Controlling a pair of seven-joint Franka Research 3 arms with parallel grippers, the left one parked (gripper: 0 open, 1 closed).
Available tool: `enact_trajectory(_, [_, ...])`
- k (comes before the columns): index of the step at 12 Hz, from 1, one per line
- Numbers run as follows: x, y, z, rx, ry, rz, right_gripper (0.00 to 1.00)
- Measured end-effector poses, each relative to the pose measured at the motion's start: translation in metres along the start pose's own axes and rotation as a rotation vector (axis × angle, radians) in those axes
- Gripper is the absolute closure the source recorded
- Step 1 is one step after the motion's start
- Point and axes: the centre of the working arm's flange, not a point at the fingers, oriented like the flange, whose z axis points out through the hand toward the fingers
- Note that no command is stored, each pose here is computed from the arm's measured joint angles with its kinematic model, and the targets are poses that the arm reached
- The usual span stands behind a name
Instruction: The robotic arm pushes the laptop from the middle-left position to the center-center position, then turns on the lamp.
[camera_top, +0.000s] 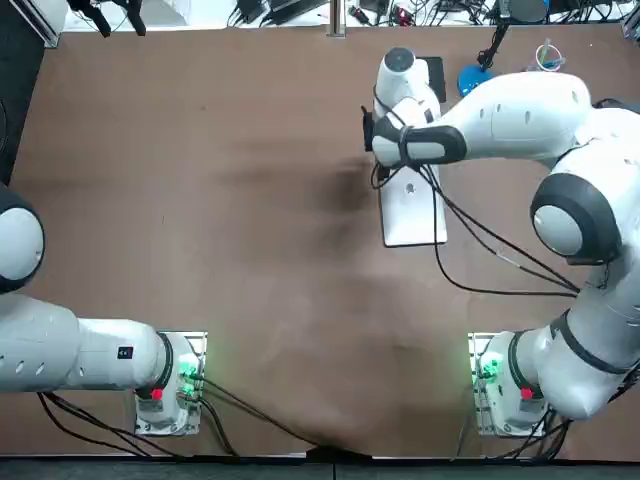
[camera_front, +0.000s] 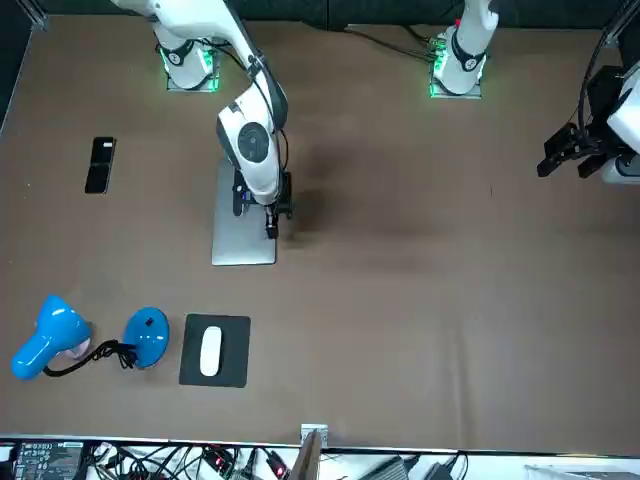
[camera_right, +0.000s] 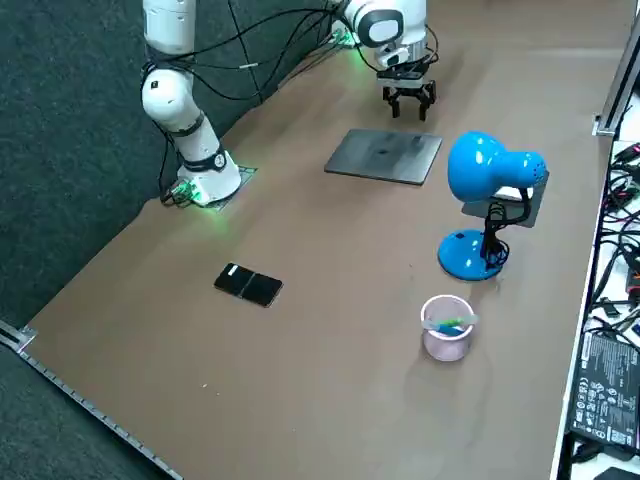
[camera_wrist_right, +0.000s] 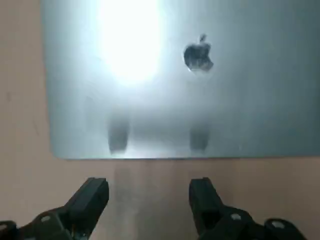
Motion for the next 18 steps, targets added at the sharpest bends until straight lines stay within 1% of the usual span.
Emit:
enact_trajectory(4, [-0.014, 0.012, 0.028, 0.000, 0.001, 0.038, 0.00])
enact_trajectory(6, [-0.017, 0.016, 0.037, 0.013, -0.011, 0.053, 0.00])
enact_trajectory(9, [-0.015, 0.029, 0.052, 0.041, -0.035, 0.050, 0.00])
enact_trajectory(13, [-0.009, 0.033, 0.057, 0.045, -0.036, 0.051, 0.00])
enact_trajectory(16, [0.000, 0.032, 0.057, 0.042, -0.026, 0.051, 0.00])
enact_trajectory(17, [0.016, 0.028, 0.056, 0.040, -0.019, 0.060, 0.00])
enact_trajectory(18, [0.026, 0.026, 0.055, 0.037, -0.015, 0.059, 0.00])
